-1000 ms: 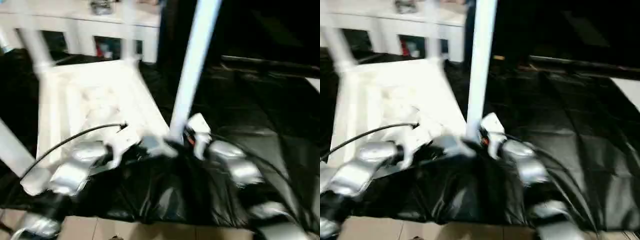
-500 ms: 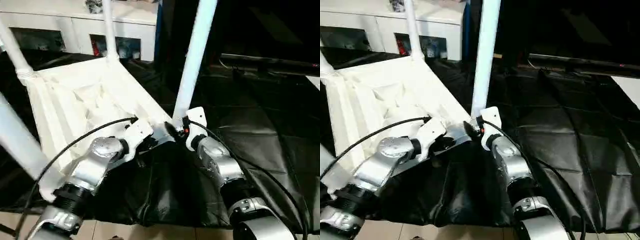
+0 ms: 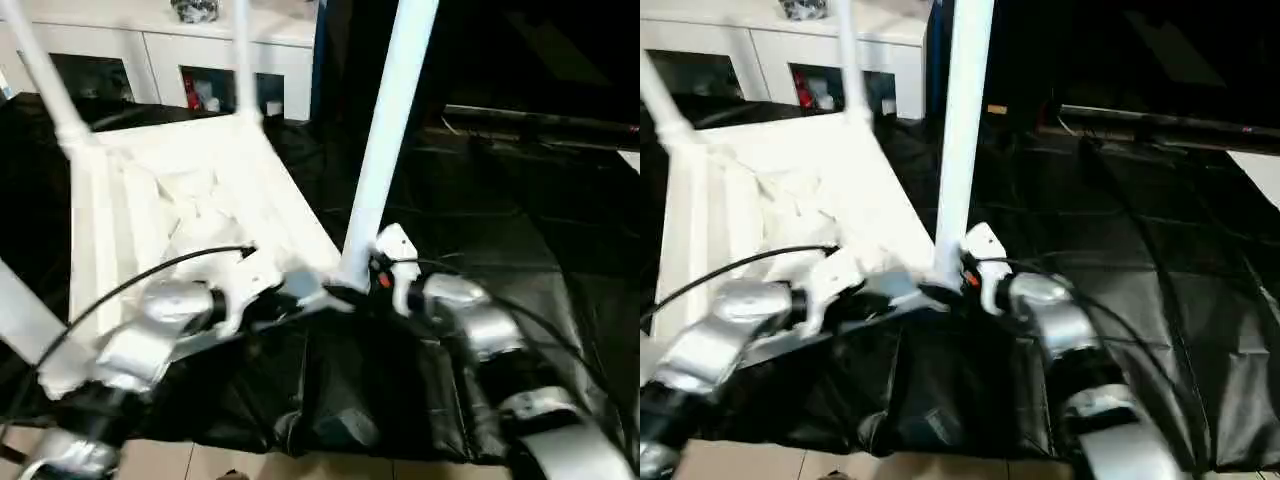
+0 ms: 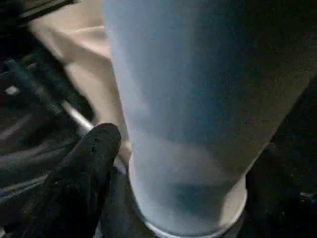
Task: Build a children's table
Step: Rotate leg to tighten
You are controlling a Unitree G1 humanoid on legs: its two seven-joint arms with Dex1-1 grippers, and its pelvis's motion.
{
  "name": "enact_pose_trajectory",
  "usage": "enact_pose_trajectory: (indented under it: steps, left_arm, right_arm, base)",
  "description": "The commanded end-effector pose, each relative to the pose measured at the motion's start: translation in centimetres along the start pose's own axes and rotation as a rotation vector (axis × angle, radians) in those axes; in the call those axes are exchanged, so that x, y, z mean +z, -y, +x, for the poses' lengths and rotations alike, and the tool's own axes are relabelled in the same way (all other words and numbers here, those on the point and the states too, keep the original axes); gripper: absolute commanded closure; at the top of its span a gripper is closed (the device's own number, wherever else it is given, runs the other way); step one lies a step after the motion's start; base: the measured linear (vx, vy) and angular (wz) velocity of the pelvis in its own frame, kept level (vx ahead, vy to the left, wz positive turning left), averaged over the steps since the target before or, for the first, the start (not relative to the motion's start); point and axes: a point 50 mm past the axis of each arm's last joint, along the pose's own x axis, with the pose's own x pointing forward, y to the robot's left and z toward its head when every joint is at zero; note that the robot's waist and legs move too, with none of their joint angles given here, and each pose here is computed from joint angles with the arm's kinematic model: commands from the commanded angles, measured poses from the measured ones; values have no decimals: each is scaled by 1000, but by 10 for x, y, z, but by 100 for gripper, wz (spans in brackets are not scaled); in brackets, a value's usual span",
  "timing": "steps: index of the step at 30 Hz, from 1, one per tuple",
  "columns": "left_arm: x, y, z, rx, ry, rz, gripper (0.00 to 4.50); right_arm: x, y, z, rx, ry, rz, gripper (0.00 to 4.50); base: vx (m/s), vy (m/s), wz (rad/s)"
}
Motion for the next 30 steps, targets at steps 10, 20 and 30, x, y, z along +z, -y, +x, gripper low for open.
enact_pose_trajectory:
  steps: [10, 20, 30]
  left_arm:
    - [7, 16, -1, -196, 28, 24, 450]
    - [14, 1, 18, 20, 42, 30, 450]
    - [41, -11, 52, 269, 84, -20, 450]
  right_arm:
    - [1, -25, 3, 245, -7, -30, 171]
    - [-7, -19, 23, -51, 16, 30, 185]
    - [0, -21, 64, -421, 94, 247, 185]
  base:
    - [0, 0, 0]
    - [0, 0, 0]
    - [0, 0, 0]
